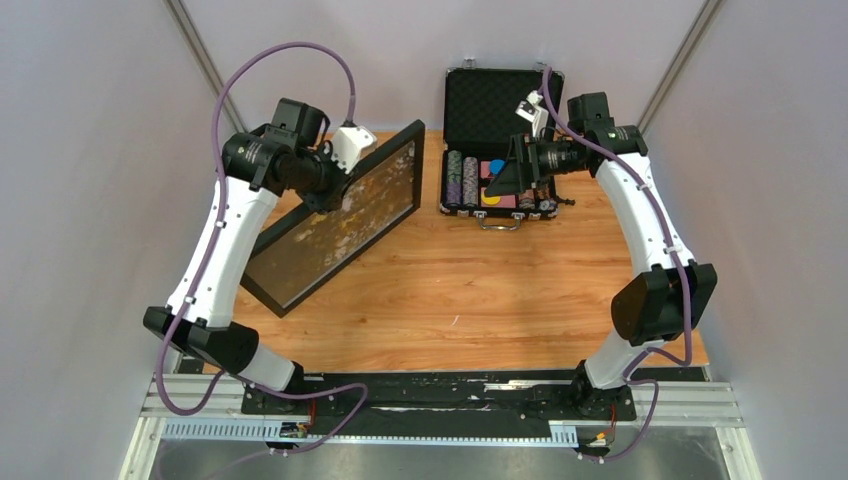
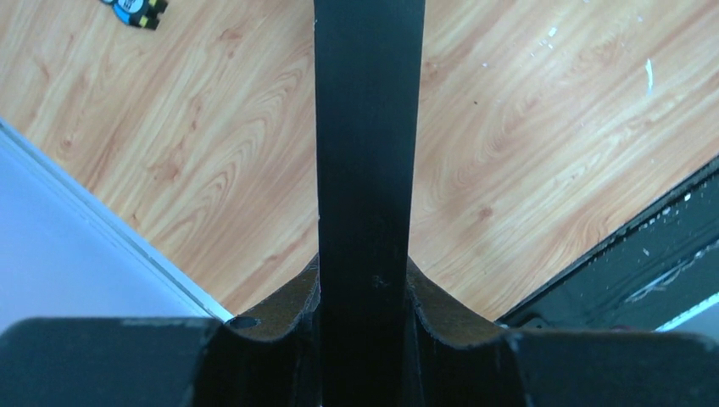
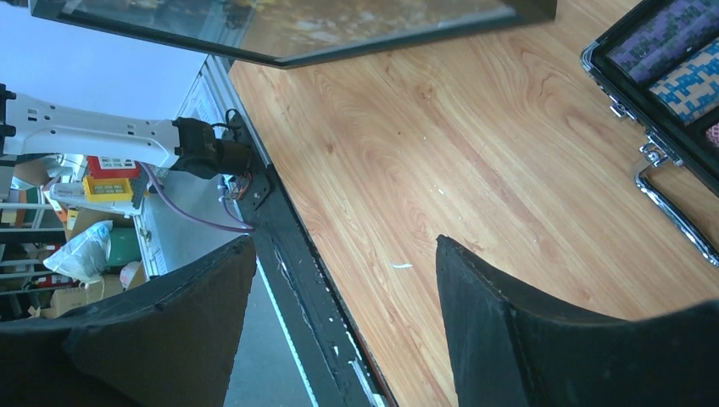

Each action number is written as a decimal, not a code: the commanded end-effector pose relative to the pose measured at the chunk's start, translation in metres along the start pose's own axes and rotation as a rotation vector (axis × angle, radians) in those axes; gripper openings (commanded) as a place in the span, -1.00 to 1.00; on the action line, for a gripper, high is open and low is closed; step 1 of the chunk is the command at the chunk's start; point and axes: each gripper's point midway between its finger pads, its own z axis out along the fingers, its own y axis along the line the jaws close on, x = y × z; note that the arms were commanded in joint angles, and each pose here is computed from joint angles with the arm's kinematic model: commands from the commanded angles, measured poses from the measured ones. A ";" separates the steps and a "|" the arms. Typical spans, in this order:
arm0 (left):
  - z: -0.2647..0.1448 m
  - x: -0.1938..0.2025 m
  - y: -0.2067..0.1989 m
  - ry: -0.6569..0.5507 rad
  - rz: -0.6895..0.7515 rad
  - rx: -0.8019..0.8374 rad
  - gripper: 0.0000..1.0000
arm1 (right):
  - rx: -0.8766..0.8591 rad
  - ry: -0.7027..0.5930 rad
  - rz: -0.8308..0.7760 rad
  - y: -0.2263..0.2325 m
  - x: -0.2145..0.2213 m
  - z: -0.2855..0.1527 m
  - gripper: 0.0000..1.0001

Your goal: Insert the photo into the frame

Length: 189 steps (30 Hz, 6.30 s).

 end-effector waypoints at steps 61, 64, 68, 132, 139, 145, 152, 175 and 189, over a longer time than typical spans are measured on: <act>0.028 -0.019 0.095 -0.468 -0.872 0.141 -1.00 | 0.241 -0.107 -0.118 -0.047 0.020 -0.013 1.00; 0.029 -0.013 0.097 -0.501 -0.891 0.113 -1.00 | 0.283 -0.132 -0.140 -0.052 0.019 -0.016 1.00; 0.047 0.011 0.085 -0.471 -0.950 0.121 -1.00 | 0.323 -0.145 -0.160 -0.060 0.023 -0.017 1.00; 0.192 0.173 0.099 -0.295 -1.217 0.181 0.21 | 0.354 -0.086 -0.107 -0.109 0.066 0.009 1.00; 0.195 0.180 0.102 -0.266 -1.218 0.148 0.26 | 0.465 -0.091 -0.082 -0.131 0.061 0.003 1.00; 0.200 0.186 0.101 -0.242 -1.230 0.145 0.27 | 0.640 -0.109 -0.027 -0.175 0.047 -0.015 1.00; 0.199 0.188 0.103 -0.227 -1.226 0.127 0.31 | 0.775 -0.162 0.081 -0.239 0.030 -0.049 1.00; 0.207 0.197 0.101 -0.165 -1.247 0.134 0.72 | 0.863 -0.204 0.180 -0.312 0.021 -0.064 0.90; 0.141 0.185 0.142 -0.254 -1.109 -0.216 1.00 | 0.870 -0.294 0.081 -0.274 0.007 -0.091 1.00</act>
